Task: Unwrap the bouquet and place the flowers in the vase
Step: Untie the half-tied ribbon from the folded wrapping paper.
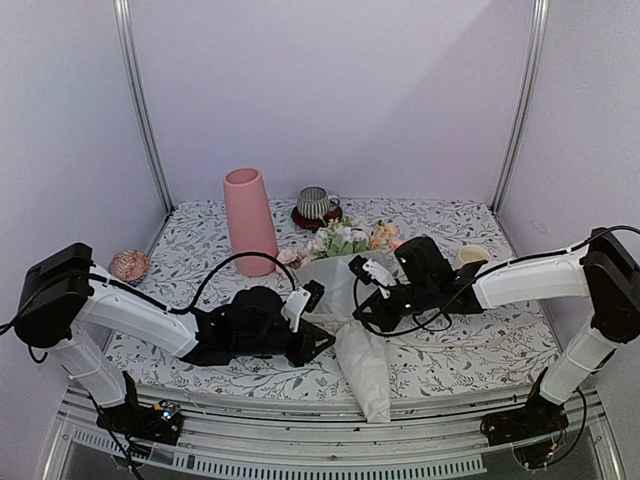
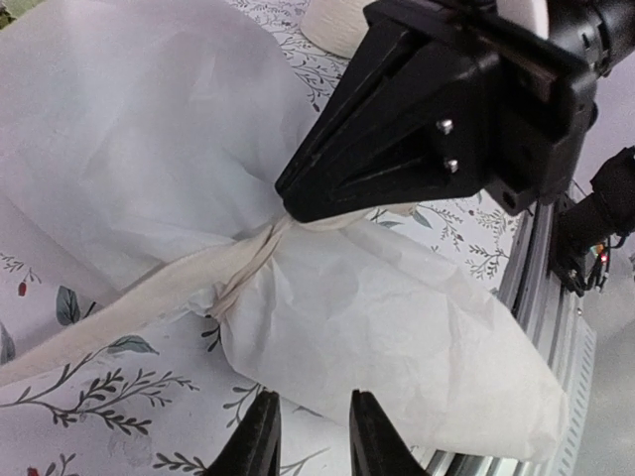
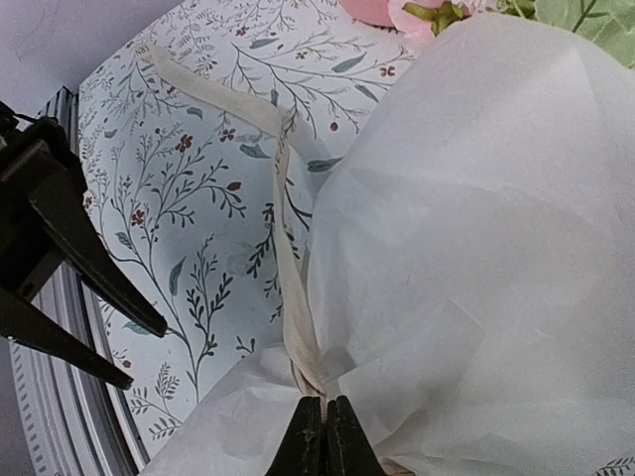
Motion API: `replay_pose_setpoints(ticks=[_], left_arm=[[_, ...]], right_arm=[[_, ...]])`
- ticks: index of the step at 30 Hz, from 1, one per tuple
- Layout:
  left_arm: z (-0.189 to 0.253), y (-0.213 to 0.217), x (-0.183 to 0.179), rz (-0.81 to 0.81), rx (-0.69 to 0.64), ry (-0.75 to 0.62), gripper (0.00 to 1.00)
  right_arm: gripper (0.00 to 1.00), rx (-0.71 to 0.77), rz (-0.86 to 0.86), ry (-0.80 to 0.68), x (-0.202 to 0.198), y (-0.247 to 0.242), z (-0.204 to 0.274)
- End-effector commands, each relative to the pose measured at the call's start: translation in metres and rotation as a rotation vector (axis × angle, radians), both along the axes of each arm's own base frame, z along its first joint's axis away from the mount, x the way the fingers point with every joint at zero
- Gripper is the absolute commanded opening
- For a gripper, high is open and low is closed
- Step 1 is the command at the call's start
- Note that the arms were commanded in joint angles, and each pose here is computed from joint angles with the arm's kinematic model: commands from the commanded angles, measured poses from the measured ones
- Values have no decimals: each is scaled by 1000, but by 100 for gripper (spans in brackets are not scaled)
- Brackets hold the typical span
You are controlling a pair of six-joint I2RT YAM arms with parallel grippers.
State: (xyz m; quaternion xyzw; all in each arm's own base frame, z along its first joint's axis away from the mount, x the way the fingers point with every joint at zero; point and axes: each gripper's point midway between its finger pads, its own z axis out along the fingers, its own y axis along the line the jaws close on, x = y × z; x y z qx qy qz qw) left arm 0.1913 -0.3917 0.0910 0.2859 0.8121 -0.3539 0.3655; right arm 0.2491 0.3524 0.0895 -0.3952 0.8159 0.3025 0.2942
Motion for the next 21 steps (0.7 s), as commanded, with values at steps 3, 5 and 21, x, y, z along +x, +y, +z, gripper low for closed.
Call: replay_pose_setpoints(ticks=[3,5,21], left_arm=[[-1,-2,-5,-12,-1,-3,27],[-1,-3,-4,-12,-2,-3,27],[-3,-10,-5,-22,22,-16,27]], right_arm=[[4,89,9,-71,3,6,48],[4,90,-14,-84,5,2,50],[14,76,-128,-142,11,-22,51]])
